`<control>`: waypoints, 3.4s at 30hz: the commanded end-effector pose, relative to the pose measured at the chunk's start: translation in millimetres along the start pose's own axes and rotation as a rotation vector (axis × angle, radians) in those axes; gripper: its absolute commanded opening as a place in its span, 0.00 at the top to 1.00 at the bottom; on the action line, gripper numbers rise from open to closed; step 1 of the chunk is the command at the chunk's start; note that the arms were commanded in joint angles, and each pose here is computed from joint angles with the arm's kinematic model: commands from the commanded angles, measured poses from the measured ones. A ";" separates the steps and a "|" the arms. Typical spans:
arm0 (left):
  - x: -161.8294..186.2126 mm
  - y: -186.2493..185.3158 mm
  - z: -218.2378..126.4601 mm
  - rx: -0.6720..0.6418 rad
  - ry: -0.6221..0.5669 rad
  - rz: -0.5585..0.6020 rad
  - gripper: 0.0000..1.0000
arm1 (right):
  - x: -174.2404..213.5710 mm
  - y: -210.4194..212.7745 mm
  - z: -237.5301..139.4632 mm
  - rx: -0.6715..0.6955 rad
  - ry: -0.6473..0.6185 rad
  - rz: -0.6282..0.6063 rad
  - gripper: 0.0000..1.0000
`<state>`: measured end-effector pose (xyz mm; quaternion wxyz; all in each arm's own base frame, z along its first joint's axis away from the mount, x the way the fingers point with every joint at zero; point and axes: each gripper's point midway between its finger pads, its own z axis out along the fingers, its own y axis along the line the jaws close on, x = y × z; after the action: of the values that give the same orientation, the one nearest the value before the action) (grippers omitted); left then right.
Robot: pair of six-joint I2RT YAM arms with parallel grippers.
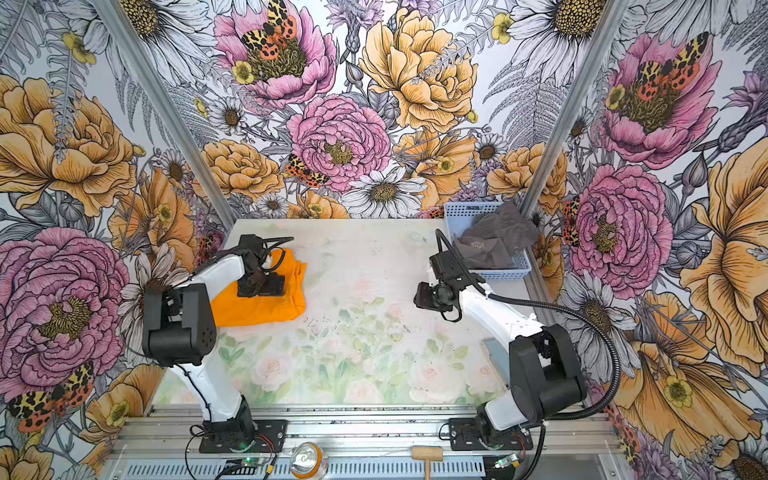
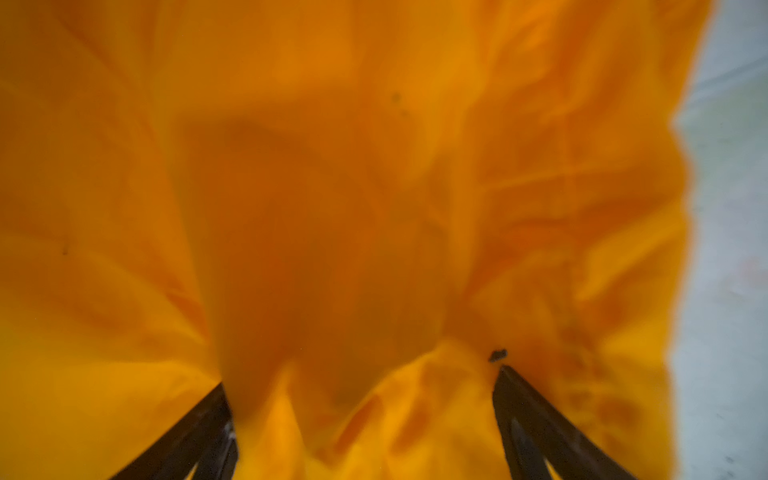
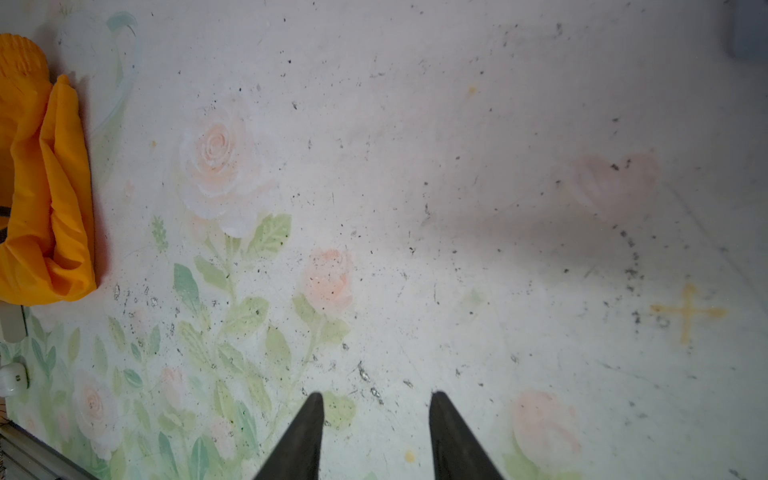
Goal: Fold and stack the mixed laundry pile
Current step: 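Drag the folded shorts with the left gripper toward the table edge nearest it, then release the shorts with the left gripper while the right reaches into the basket, then grasp the grey towel in the basket with the right gripper and lift it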
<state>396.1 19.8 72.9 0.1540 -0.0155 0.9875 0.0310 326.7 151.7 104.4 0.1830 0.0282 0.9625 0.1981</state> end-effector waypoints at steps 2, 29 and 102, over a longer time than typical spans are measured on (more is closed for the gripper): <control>-14.6 -14.1 -30.9 0.050 -0.113 -0.039 0.10 | -9.9 4.7 -4.9 -0.014 -0.025 -0.003 0.56; 54.5 -113.8 29.5 0.124 0.093 0.133 0.53 | -7.4 1.6 -11.1 -0.002 -0.045 0.005 0.60; 28.9 -177.2 -141.2 0.472 -0.427 -0.039 0.01 | -226.0 158.1 -473.4 -0.492 -1.136 -0.334 1.00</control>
<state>331.9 -169.1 183.7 0.3392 0.0190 0.9190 -0.2000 406.6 61.6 608.7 0.6798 0.0067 0.6716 0.2946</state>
